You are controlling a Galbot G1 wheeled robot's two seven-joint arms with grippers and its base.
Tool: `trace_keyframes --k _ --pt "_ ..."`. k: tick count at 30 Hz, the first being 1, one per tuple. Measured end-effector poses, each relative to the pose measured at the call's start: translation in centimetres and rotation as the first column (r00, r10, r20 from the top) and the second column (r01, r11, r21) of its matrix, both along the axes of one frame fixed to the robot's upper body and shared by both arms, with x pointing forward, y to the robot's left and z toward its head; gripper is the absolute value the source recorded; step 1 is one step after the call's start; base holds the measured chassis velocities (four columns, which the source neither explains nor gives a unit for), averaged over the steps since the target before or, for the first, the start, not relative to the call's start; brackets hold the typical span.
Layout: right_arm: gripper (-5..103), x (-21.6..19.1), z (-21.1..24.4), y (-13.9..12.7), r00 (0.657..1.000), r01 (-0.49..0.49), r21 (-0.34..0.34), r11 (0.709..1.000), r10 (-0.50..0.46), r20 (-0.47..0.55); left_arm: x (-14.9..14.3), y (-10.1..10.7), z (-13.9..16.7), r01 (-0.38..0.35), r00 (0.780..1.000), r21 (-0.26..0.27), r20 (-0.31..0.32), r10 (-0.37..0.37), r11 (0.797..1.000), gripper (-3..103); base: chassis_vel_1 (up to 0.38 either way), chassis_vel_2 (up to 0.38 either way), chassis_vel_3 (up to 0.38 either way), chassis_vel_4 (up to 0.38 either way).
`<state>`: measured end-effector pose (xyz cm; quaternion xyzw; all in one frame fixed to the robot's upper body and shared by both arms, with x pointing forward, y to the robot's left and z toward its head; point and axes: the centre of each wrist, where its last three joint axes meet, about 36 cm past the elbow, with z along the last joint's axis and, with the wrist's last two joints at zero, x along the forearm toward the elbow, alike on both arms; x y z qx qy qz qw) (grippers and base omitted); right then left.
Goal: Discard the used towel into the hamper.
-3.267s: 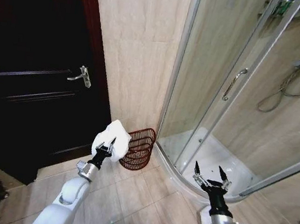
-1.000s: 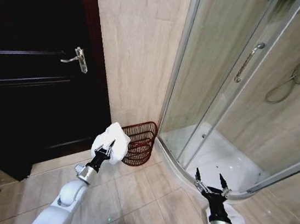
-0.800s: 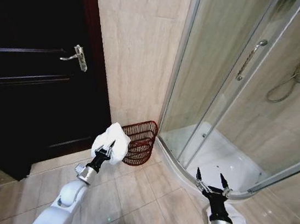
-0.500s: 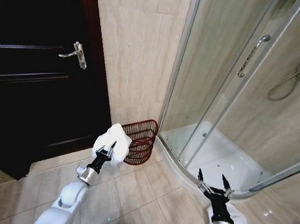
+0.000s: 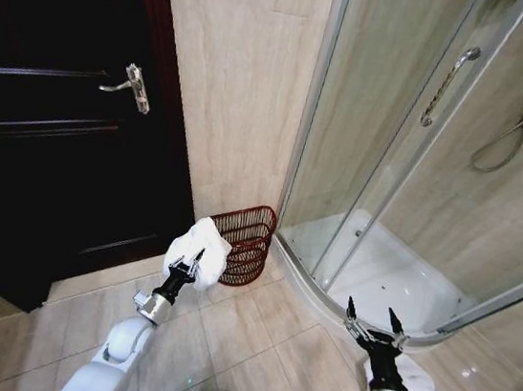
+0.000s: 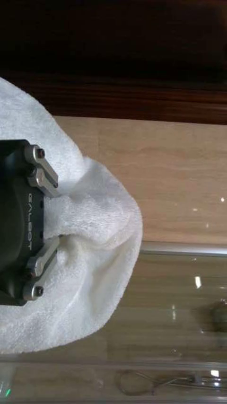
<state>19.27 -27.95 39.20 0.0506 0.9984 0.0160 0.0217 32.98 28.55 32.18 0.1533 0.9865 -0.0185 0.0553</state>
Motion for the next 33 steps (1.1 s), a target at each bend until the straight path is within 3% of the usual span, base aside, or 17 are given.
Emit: trace_keyframes --k 12,27,33 --pt "100 -0.4 -0.3 -0.2 1.0 0.014 0.003 1.0 -0.014 -0.006 -0.1 0.0 -0.1 0.009 1.0 0.0 0.008 -0.009 1.0 11 -0.022 0.015 0.019 -0.023" --pt "100 0.0 -0.9 0.7 1.0 0.007 -0.018 1.0 -0.007 -0.004 0.2 0.2 0.0 0.021 1.0 0.004 0.018 -0.021 1.0 11 -0.131 0.131 0.123 -0.125" --pt "100 0.1 -1.0 0.8 1.0 0.012 -0.016 1.0 -0.012 -0.001 1.1 -0.5 0.5 0.053 0.998 0.004 0.025 -0.053 0.999 11 0.024 -0.023 -0.021 0.029"
